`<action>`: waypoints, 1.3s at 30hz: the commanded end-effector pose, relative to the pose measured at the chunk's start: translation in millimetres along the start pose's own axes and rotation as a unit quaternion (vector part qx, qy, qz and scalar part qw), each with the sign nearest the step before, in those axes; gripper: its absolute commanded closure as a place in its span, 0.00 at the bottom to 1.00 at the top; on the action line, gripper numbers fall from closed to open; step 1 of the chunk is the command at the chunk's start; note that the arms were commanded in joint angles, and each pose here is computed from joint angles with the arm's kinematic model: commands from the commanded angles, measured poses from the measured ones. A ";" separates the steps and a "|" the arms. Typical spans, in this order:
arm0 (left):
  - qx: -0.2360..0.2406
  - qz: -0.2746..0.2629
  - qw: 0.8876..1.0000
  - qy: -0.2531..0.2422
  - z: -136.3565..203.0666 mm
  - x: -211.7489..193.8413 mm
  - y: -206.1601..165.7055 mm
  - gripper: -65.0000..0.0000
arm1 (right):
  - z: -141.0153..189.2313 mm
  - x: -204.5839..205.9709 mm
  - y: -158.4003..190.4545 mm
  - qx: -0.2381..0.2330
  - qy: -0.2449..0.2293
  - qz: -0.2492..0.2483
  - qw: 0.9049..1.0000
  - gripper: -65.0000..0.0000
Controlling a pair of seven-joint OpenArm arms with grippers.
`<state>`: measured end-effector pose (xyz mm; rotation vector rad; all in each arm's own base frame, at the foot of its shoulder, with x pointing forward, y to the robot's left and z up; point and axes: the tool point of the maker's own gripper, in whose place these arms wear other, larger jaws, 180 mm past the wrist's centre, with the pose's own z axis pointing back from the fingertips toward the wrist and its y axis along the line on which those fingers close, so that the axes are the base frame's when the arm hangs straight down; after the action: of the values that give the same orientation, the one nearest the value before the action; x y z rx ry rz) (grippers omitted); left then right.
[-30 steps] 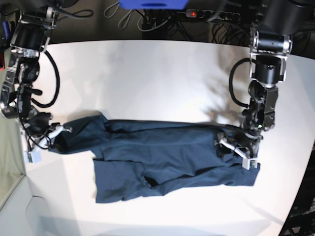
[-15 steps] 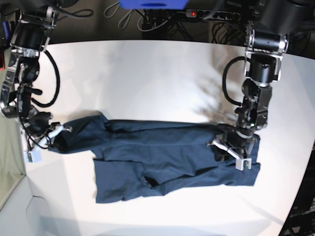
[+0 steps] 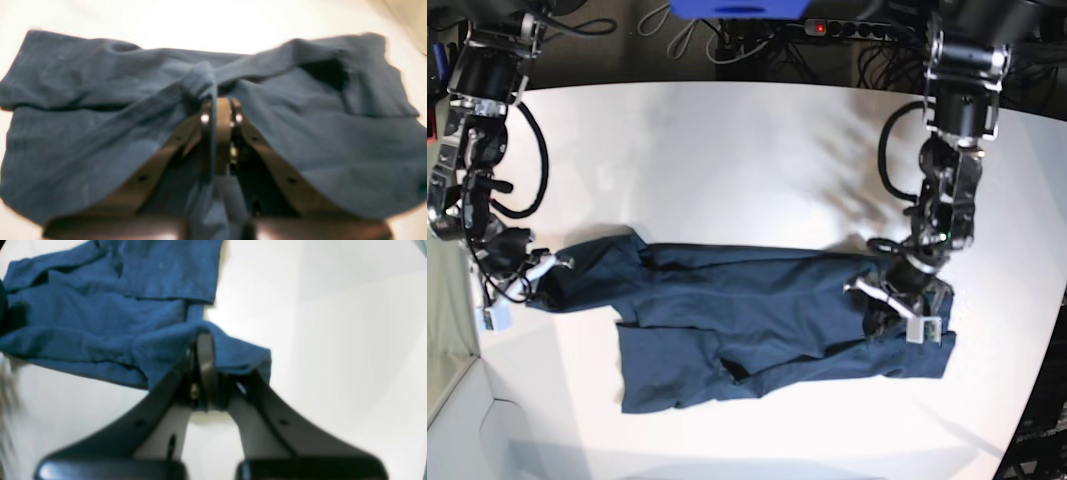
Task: Layout the t-shirt on the table in an organized manner, then fold the t-shirt properly
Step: 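Lift the shirt high with both grippers and swing it out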
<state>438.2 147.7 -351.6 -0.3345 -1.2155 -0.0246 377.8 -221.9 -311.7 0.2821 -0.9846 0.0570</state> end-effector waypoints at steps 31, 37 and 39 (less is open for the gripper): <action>0.160 0.293 0.943 0.015 235.7 -44.3 114.3 1.00 | 102.0 -95.7 51.7 0.036 0.030 0.063 0.997 1.00; 0.152 0.292 0.944 -0.016 226.2 -24.9 114.3 1.00 | 101.9 -89.4 48.3 0.034 0.028 0.075 0.996 1.00; 0.138 0.286 0.947 -0.040 211.9 -3.1 114.3 1.00 | 97.3 -69.7 42.9 0.031 0.012 0.096 0.995 1.00</action>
<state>254.9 306.7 -341.0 -0.4242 -1.0595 0.6863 243.2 -199.4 -327.7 0.2452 -0.9135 0.2505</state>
